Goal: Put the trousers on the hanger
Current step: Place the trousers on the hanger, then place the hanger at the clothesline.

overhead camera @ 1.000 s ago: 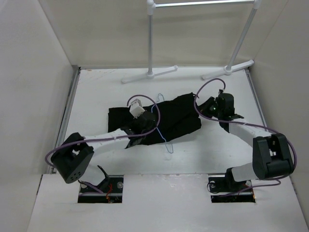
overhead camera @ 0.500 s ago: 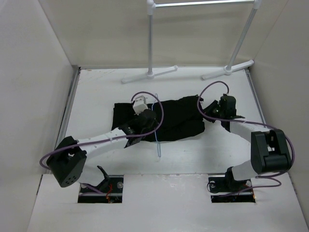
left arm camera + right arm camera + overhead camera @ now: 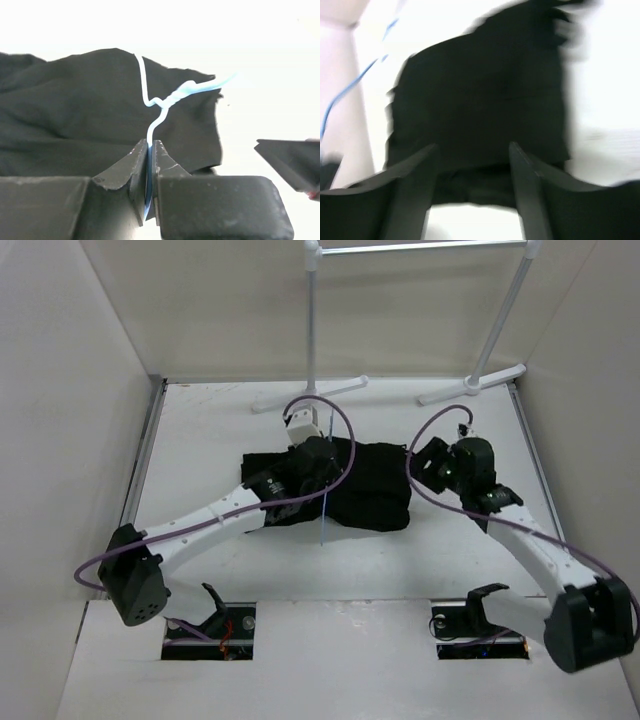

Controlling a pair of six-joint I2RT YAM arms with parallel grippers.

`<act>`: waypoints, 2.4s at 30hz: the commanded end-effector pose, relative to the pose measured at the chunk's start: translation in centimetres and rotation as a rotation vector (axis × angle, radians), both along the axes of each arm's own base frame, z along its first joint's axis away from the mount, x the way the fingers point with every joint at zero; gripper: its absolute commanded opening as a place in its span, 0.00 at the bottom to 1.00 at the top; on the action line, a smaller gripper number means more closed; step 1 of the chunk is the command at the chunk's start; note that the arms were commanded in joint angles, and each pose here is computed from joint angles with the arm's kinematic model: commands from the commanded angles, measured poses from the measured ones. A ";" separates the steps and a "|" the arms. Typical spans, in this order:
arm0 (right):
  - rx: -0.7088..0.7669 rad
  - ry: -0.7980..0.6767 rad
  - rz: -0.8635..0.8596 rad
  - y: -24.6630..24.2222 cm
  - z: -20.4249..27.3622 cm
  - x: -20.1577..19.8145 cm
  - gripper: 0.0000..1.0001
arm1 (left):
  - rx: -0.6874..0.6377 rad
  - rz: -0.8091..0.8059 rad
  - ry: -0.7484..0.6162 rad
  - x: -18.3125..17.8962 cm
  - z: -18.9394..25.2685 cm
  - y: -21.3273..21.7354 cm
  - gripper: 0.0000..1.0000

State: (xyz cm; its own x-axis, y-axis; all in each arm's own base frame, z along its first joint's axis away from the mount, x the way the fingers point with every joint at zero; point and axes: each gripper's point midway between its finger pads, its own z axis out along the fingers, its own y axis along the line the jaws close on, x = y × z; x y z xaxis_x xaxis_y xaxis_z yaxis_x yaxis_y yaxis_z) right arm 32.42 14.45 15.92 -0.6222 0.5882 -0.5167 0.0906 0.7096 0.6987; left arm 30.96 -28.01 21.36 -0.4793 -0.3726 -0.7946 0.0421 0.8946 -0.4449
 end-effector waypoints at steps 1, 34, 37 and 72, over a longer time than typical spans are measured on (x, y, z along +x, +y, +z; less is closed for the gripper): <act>-0.001 -0.164 0.154 3.5 6.6 -3.2 0.54 | -0.104 -0.041 -0.157 0.1 10.0 -1.3 0.02; 0.269 -0.497 0.571 18.8 18.9 -9.8 0.17 | -0.242 -0.121 -0.273 -1.9 19.4 -3.5 0.03; 0.299 -0.507 0.546 18.0 20.0 -10.2 0.11 | -0.269 -0.095 -0.294 -1.8 20.4 -2.5 0.11; 0.173 -0.624 0.195 3.9 33.0 18.3 0.03 | -0.222 0.096 -0.095 -5.4 6.2 10.6 1.00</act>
